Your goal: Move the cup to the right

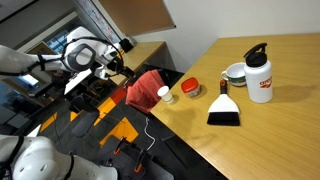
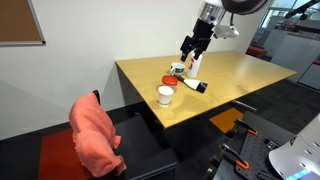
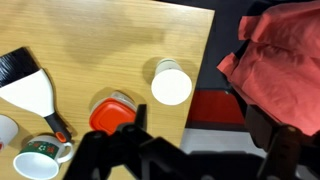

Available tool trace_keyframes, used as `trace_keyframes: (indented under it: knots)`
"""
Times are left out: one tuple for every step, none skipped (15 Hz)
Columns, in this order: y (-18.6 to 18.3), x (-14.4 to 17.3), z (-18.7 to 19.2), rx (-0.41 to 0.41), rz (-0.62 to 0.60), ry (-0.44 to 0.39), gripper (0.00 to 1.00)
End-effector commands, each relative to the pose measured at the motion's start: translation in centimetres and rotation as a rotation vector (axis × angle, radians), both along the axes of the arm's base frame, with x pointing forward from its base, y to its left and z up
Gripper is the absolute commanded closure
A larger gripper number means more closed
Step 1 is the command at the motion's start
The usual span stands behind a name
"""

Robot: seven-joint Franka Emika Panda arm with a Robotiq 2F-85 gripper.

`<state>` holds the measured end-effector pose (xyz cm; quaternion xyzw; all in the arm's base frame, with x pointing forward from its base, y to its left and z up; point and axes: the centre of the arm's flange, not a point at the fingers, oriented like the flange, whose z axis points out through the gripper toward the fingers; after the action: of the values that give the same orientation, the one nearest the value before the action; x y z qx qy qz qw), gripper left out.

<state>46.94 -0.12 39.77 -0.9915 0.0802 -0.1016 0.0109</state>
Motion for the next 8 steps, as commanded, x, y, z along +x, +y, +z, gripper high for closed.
trace_keyframes:
  knots:
    - [-2.9,3.9,-3.7,0.000,-0.062,0.055,0.00]
    - [-3.5,4.3,-4.9,0.011,-0.075,0.071,0.00]
    - [-4.0,4.6,-6.0,0.017,-0.083,0.082,0.00]
    - [-4.4,4.9,-7.2,0.019,-0.093,0.090,0.00]
    - [-4.7,5.0,-8.3,0.021,-0.099,0.090,0.00]
    - [-4.8,5.1,-9.2,0.020,-0.104,0.087,0.00]
    - [-4.4,4.7,-9.4,0.016,-0.125,0.071,0.00]
    - [-3.7,3.8,-8.8,0.013,-0.119,0.044,0.00]
